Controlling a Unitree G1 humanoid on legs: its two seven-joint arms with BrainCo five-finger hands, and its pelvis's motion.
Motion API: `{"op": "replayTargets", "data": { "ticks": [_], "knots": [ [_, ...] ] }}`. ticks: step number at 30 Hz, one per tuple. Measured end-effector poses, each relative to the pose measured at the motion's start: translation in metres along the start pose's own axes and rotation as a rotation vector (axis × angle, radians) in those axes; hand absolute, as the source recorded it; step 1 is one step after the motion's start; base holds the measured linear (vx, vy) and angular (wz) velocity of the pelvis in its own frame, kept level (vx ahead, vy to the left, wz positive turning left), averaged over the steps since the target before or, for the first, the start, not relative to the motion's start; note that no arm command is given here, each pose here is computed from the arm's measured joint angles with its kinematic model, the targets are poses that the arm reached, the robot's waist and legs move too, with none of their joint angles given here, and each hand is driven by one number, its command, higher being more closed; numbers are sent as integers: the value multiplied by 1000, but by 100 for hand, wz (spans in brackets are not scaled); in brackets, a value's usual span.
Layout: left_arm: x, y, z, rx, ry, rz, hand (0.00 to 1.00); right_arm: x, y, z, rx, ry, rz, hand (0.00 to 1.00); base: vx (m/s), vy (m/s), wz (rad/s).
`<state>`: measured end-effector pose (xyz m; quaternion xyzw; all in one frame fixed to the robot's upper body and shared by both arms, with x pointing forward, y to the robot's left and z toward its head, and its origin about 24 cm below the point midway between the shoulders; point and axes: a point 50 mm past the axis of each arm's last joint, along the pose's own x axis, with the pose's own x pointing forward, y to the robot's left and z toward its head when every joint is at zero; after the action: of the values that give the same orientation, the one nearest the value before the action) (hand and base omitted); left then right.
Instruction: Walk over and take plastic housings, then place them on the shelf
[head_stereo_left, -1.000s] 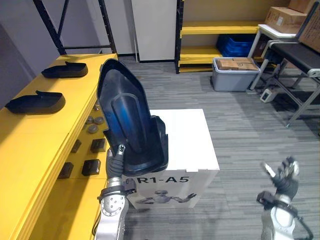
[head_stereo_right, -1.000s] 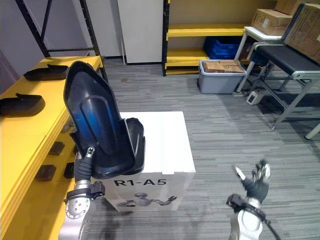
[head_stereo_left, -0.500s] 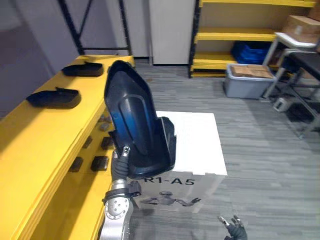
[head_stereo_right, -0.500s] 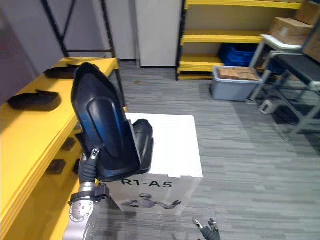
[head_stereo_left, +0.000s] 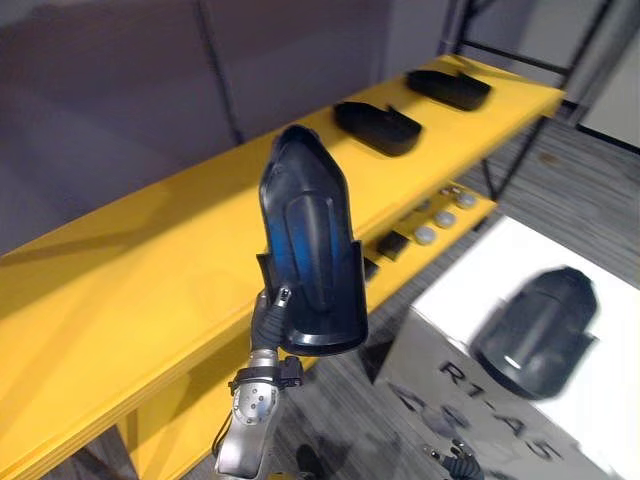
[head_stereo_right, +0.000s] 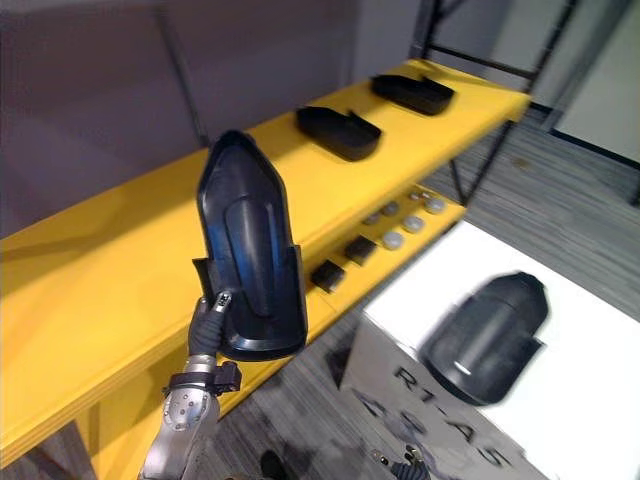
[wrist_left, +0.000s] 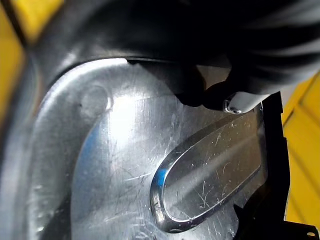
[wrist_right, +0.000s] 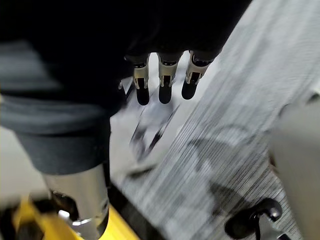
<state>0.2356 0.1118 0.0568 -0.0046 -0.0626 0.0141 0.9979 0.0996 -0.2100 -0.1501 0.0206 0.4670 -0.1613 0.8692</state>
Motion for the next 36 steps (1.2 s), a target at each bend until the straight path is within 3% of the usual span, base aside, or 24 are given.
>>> {"op": "replayTargets", "data": {
  "ticks": [10,24,36],
  "knots": [
    [11,-21,17,10,-85,-25,100,-11,24,-5,40,-34,55,0,140,-86,95],
    [8,-33,-5,-5,22,-66,100,-18,27,-14,39,-22,61,0,121,-90,7],
    [52,-44,-10,11,87,-19,100,-20,26,-18,39,-14,56,0,-61,-25,-1]
  ]
}}
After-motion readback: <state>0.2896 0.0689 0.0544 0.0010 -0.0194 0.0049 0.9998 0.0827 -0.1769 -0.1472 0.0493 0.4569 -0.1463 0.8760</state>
